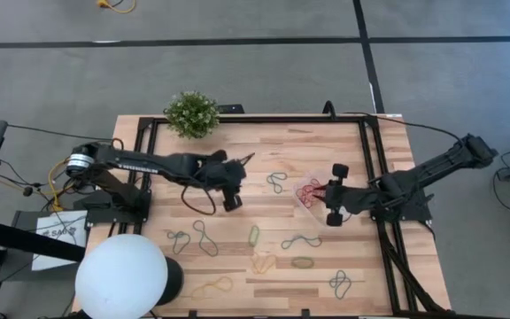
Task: Pick and place items into bin
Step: Put the yellow rubber band into the transparent bin
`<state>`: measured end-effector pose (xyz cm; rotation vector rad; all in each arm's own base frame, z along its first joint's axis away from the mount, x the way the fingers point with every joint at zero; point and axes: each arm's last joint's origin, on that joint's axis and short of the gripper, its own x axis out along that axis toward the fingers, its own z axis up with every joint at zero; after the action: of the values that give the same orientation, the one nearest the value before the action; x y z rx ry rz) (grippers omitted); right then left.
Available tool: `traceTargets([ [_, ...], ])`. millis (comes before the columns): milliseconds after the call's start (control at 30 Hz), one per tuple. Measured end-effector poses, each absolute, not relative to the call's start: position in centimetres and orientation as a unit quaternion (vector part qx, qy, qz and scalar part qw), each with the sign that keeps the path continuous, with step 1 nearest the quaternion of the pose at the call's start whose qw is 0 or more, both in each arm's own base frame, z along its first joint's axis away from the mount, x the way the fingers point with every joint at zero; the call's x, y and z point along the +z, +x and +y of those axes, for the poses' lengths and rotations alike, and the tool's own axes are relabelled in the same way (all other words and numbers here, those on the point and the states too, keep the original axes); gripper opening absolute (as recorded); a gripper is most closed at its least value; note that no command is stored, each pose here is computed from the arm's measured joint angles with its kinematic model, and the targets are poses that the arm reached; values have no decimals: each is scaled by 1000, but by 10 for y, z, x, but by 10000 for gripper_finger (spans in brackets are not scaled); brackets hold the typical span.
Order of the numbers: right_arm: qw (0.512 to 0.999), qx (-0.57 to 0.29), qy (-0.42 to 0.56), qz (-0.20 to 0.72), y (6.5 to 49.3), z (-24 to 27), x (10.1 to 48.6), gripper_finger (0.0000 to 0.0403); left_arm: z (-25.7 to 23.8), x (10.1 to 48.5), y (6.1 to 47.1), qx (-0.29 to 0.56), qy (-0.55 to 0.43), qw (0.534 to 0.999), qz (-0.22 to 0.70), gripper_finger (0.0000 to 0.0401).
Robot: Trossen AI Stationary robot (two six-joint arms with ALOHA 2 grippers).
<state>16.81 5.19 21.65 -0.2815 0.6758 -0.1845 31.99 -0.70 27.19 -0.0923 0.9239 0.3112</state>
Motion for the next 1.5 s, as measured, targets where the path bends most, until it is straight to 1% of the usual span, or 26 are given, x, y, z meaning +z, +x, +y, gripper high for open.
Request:
traceTargets([
  [133,940,-32,-129,313,169,60,218,81,-34,256,330,41,-26,908,416,126],
  [200,946,-11,-132,297,172,65,219,81,-47,249,335,-2,-30,912,408,126],
  [367,951,14,-152,270,176,73,222,81,-75,240,343,-58,-50,916,394,126],
  [533,953,22,-157,258,176,76,224,81,-96,239,345,-93,-54,921,375,126],
  [600,954,23,-159,252,176,76,225,81,-105,237,352,-125,-63,925,352,126],
  [700,958,28,-174,227,180,78,229,81,-115,224,359,-162,-69,920,350,126],
  [833,964,33,-192,183,188,82,236,81,-122,203,367,-174,-74,913,362,126],
  [967,965,34,-202,166,193,84,236,81,-124,182,373,-170,-85,902,387,126],
  [1200,959,36,-211,186,199,87,226,81,-132,148,379,-195,-96,882,418,126],
  [1333,954,38,-219,202,204,89,218,81,-144,141,378,-233,-95,873,418,126],
  [1500,951,38,-217,216,210,93,209,81,-159,141,373,-255,-81,870,414,126],
])
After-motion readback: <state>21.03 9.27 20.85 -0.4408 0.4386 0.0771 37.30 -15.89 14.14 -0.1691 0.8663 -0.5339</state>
